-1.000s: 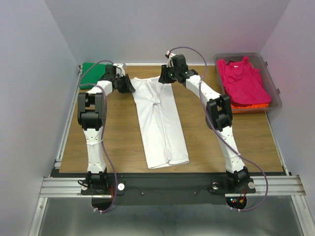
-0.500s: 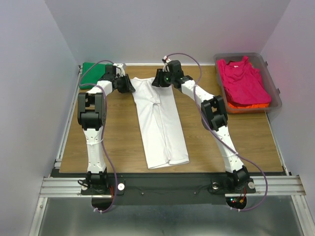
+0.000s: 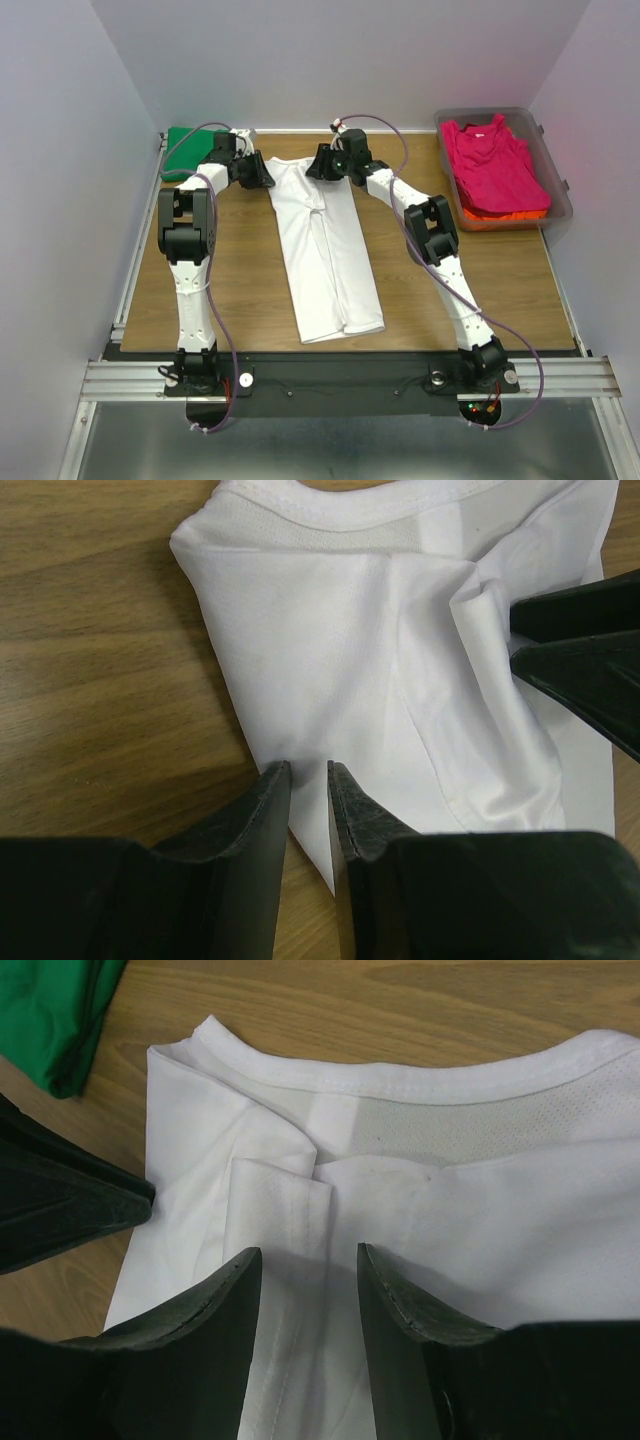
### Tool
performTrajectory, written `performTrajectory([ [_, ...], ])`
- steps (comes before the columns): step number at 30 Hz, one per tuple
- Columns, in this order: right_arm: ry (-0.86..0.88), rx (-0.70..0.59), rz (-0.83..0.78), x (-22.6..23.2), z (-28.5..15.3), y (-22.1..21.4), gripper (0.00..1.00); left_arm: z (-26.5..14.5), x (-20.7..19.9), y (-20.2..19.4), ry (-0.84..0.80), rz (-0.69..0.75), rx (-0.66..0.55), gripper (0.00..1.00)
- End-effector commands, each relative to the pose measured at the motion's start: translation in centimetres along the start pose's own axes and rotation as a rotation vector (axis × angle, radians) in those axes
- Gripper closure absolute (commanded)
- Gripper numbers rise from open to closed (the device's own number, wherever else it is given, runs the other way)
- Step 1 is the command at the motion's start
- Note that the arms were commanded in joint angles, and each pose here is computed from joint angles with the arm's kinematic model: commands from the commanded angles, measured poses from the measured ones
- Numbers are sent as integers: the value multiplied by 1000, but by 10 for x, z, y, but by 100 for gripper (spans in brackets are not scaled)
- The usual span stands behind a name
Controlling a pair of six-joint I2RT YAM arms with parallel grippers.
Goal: Fold and stack the t-shirts
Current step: Fold the tshirt
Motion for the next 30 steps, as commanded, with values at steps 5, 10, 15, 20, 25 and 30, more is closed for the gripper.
performTrajectory([
  [5,62,-90,-15,11,4,19,52,3,2,1,9,6,15,66],
  [10,70,-91,-16,11,6,18,56,3,2,2,10,5,14,66],
  [15,76,-88,-13,11,9,15,59,4,2,3,12,8,14,66],
  [20,88,-114,-25,12,12,18,60,5,3,4,15,9,13,66],
  [25,92,-125,-36,14,11,22,73,5,5,4,21,9,14,66],
  [30,93,-135,-53,19,4,30,98,5,4,6,25,15,12,66],
])
Point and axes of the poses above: each gripper's point midway between its finger pads, its own z axis out along the fingers, its own x axis along the line the jaws close on, y = z × x, the point moved 9 cm from there along -z, back along the fingers, and after that the axes turned 7 degrees about -z, right-handed, at the moved point
